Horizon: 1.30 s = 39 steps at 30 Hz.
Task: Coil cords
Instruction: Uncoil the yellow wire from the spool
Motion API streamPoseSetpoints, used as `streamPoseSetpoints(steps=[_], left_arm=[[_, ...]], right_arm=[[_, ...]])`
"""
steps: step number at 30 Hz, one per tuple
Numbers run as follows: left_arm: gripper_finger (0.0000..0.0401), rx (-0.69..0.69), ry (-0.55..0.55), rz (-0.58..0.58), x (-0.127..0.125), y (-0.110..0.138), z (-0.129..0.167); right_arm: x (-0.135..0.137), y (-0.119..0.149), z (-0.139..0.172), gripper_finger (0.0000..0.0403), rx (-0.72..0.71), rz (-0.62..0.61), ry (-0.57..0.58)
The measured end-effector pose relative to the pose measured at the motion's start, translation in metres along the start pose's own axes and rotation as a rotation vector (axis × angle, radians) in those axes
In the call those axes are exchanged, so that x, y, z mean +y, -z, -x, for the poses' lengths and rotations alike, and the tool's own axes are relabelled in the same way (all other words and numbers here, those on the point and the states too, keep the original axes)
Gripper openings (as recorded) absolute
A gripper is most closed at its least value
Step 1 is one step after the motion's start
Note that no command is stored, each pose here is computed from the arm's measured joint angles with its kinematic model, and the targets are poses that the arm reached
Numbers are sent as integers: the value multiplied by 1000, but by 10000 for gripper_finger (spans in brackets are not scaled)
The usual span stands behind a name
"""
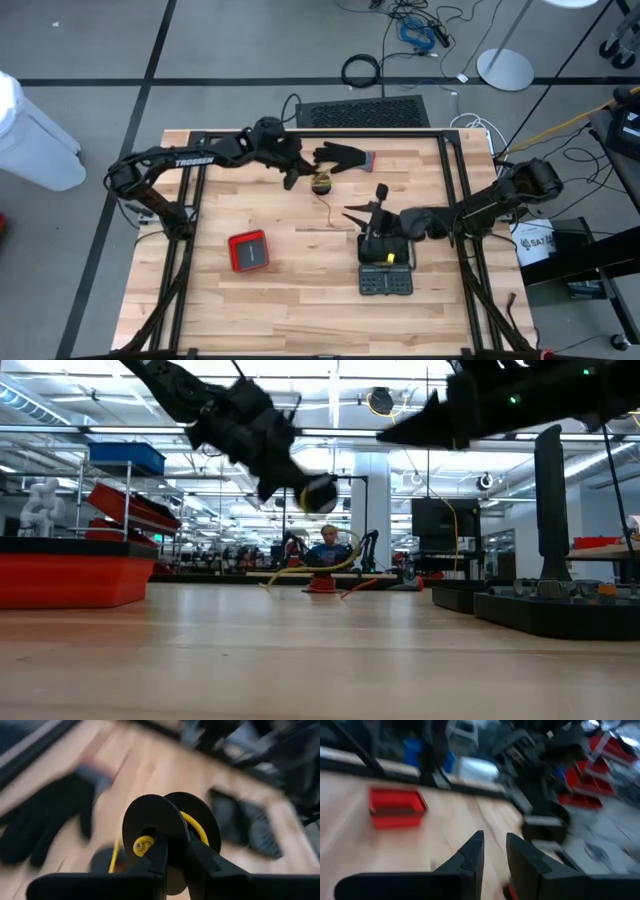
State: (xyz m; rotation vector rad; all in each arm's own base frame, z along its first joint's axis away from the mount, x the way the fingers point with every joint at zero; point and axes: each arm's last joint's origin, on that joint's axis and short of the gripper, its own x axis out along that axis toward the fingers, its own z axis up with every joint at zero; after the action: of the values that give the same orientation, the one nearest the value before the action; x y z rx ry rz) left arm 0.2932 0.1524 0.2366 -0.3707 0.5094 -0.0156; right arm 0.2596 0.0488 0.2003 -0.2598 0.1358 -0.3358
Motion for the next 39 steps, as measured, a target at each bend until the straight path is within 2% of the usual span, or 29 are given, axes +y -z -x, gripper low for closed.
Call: streamPoseSetpoints(steps=[3, 7, 11, 18, 25, 31, 39], left_arm=[[39, -99, 64, -77, -17, -12, -4], [38, -172, 116, -137, -34, -19, -10], [38, -229, 100, -183, -45, -24, -14], [39, -334, 111, -241, -55, -33, -14], [43, -360, 104, -264, -61, -34, -16], [45, -385, 107, -289, -68, -36, -17], [46, -435, 92, -312, -75, -39, -18]], right_arm=[[-9, -7, -6, 70, -92, -8, -39], [-23, -7, -13, 70, -122, -13, -47], [-35, -1, -20, 70, -106, -92, -115], [-44, 3, -24, 70, -81, -128, -95], [-53, 6, -28, 70, -71, -148, -78], [-60, 10, -32, 71, -68, -176, -117], [-56, 26, -44, 70, -62, -198, -114]])
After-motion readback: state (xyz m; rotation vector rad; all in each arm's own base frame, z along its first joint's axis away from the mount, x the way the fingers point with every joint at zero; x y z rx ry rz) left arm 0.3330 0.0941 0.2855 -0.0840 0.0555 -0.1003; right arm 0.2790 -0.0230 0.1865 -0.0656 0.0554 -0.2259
